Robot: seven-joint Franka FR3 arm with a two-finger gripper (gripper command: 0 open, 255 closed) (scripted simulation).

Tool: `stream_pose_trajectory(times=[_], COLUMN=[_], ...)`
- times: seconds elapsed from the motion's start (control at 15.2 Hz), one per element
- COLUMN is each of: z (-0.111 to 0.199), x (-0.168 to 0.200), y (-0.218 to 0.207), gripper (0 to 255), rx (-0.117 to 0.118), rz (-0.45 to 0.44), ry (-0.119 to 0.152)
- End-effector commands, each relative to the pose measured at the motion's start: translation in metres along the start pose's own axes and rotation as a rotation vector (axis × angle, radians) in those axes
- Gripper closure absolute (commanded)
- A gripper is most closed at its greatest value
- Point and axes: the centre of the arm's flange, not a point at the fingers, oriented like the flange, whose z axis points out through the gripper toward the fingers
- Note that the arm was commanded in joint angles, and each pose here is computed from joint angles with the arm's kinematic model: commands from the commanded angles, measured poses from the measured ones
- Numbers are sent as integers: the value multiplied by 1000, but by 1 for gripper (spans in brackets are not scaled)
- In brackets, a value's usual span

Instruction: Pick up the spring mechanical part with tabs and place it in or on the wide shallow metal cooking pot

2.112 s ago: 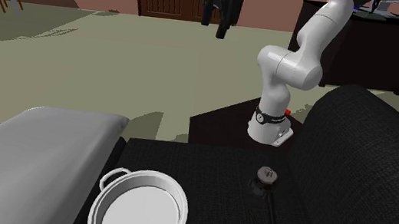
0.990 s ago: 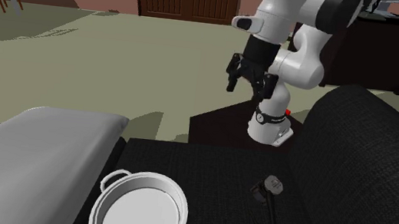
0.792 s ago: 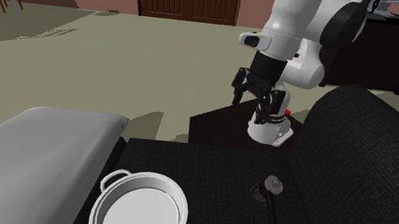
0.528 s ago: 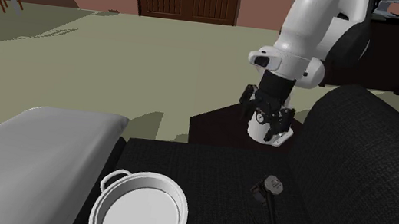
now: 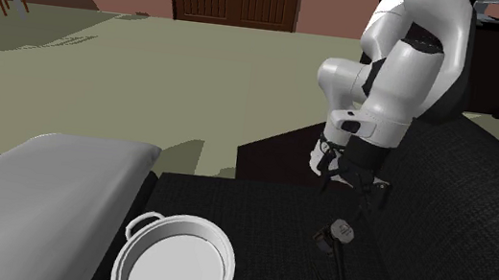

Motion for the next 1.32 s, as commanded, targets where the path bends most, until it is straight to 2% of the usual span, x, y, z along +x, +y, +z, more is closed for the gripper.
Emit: stream_pose_trajectory(times=[0.0, 0.4, 0.92, 0.99, 1.25], z=[11, 46, 46, 45, 41], x=[-3, -3, -3, -4, 0], y=[-8, -8, -8, -8, -2], gripper=[0, 0, 0, 255, 255], rx=[7, 7, 7, 7, 9], rz=[-3, -3, -3, -3, -3], ry=[4, 4, 4, 4, 2])
